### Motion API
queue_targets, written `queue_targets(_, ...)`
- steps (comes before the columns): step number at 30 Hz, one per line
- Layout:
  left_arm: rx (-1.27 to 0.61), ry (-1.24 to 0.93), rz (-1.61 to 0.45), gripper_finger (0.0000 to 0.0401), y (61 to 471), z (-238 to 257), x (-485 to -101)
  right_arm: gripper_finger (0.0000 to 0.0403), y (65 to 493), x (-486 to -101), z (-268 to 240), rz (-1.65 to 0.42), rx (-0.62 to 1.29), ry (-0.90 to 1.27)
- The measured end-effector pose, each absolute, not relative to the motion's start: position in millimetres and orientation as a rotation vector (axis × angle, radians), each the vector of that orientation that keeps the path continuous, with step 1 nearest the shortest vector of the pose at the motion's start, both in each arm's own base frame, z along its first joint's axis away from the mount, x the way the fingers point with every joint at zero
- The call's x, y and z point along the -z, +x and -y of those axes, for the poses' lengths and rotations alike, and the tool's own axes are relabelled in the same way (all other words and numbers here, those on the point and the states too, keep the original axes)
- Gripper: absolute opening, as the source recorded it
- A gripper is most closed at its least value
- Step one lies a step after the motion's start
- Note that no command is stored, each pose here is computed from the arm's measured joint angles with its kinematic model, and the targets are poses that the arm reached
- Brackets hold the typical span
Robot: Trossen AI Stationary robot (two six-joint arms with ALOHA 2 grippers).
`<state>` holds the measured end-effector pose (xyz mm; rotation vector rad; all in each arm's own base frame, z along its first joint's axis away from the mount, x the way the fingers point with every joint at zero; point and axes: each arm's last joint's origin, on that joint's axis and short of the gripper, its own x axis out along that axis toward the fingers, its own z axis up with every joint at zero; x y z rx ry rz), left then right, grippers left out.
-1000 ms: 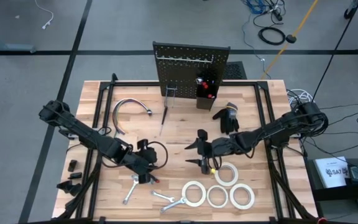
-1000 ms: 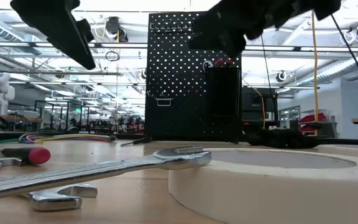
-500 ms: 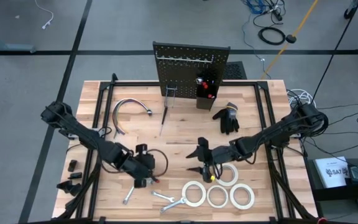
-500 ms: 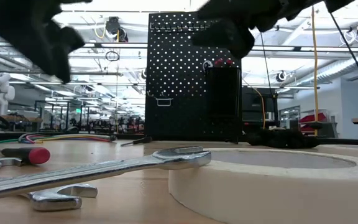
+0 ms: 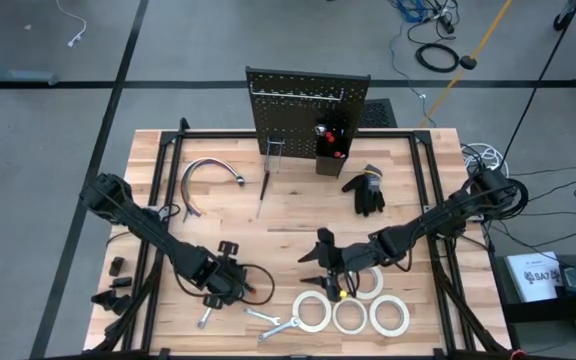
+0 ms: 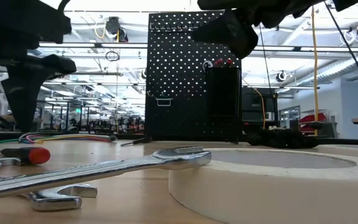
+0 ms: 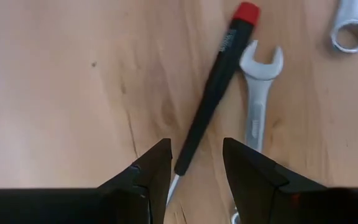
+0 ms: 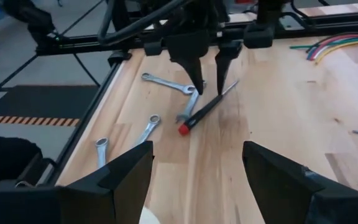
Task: Hang tools onto peg board
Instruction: Put the black nut driver into the black bin on the peg board
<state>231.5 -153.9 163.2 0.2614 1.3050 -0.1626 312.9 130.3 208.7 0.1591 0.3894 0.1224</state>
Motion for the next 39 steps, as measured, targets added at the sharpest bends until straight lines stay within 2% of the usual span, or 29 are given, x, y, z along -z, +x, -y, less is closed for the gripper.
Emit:
queue_targets(6, 0.185, 0.288, -1.315, 0.0148, 236, 147, -162, 0.0242, 312, -206, -130, -0.418, -0.119, 0.146)
queue_targets(13, 0.229, 0.214, -1.329, 0.0147, 244, 135, -160, 0.0242, 307, -198, -133, -0.504, -0.11, 0.154)
queue_targets(20, 0.269, 0.152, -1.338, 0.0145, 241, 124, -142, 0.0242, 305, -196, -134, -0.528, -0.116, 0.111)
queue_targets(25, 0.285, 0.132, -1.322, 0.0109, 239, 122, -137, 0.0242, 302, -191, -132, -0.576, -0.096, 0.086)
queue_targets(32, 0.242, 0.15, -1.289, 0.0015, 242, 120, -137, 0.0242, 285, -194, -122, -0.703, 0.016, 0.002)
queue_targets(35, 0.196, 0.145, -1.261, 0.0013, 248, 115, -139, 0.0242, 269, -204, -121, -0.713, 0.004, -0.012)
queue_targets(39, 0.064, 0.184, -1.143, 0.0009, 265, 106, -152, 0.0242, 246, -215, -115, -0.585, 0.019, 0.007)
